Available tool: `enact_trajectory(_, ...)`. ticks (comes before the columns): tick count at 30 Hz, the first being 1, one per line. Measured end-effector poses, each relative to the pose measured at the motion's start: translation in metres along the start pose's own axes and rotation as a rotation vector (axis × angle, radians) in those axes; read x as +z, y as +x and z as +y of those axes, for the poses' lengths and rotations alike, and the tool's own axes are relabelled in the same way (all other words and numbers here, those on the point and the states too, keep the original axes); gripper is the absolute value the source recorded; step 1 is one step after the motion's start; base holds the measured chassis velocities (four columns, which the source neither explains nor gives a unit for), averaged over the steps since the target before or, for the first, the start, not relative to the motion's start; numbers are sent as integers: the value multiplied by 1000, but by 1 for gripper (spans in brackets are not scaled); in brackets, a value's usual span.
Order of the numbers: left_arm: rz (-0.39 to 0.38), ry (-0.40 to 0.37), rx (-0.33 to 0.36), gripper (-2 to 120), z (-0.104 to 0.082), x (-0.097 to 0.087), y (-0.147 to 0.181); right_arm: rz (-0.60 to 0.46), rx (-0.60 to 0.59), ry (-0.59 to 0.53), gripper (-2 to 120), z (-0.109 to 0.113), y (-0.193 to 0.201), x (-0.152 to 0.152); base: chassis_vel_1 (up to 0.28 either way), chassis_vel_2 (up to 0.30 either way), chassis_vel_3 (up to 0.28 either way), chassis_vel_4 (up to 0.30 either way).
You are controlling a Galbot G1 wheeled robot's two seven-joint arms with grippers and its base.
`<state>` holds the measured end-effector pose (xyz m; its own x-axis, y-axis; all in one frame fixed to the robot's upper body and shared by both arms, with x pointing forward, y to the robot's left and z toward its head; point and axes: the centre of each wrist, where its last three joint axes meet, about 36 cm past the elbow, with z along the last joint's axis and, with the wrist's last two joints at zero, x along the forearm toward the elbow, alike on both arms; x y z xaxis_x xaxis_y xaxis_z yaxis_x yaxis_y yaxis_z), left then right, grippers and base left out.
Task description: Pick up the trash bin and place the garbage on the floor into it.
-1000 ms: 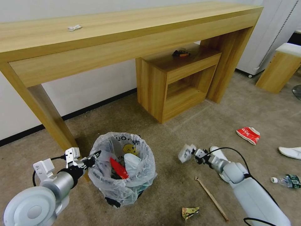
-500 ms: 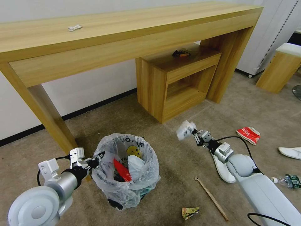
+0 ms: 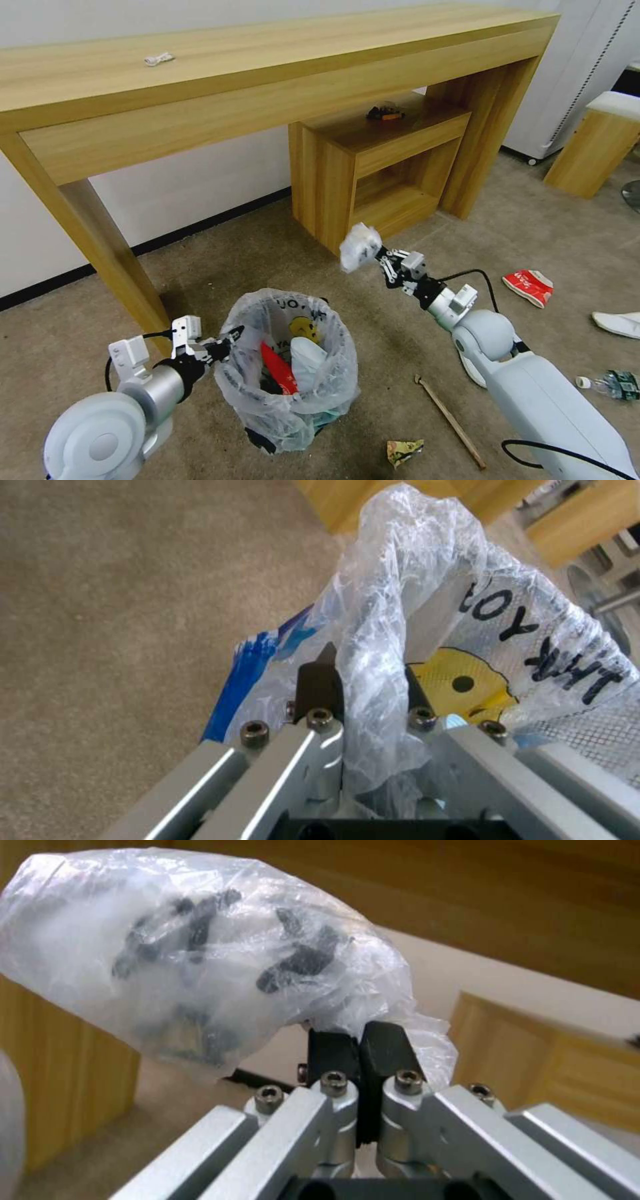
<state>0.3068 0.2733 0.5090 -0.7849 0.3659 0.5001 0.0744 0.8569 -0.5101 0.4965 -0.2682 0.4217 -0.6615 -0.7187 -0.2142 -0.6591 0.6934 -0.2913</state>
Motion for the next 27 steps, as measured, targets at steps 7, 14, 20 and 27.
enact_trajectory(7, 13, -8, 14, 3, 0, -1, -9, -56, -49, -40, 0, 12, -26, -5, 0, 0, 0, 0)
enact_trajectory(14, 17, -4, 34, 3, -1, -2, -15, -82, -155, -47, 0, 22, -44, 6, 0, 0, 0, 0)
enact_trajectory(20, 15, -1, 41, 3, 0, -4, -19, -89, -265, -46, 0, 27, -46, 12, 0, 0, 0, 0)
enact_trajectory(27, 14, 0, 33, 3, 4, -6, -23, -119, -373, -28, 0, 24, -41, 6, 0, 0, 0, 0)
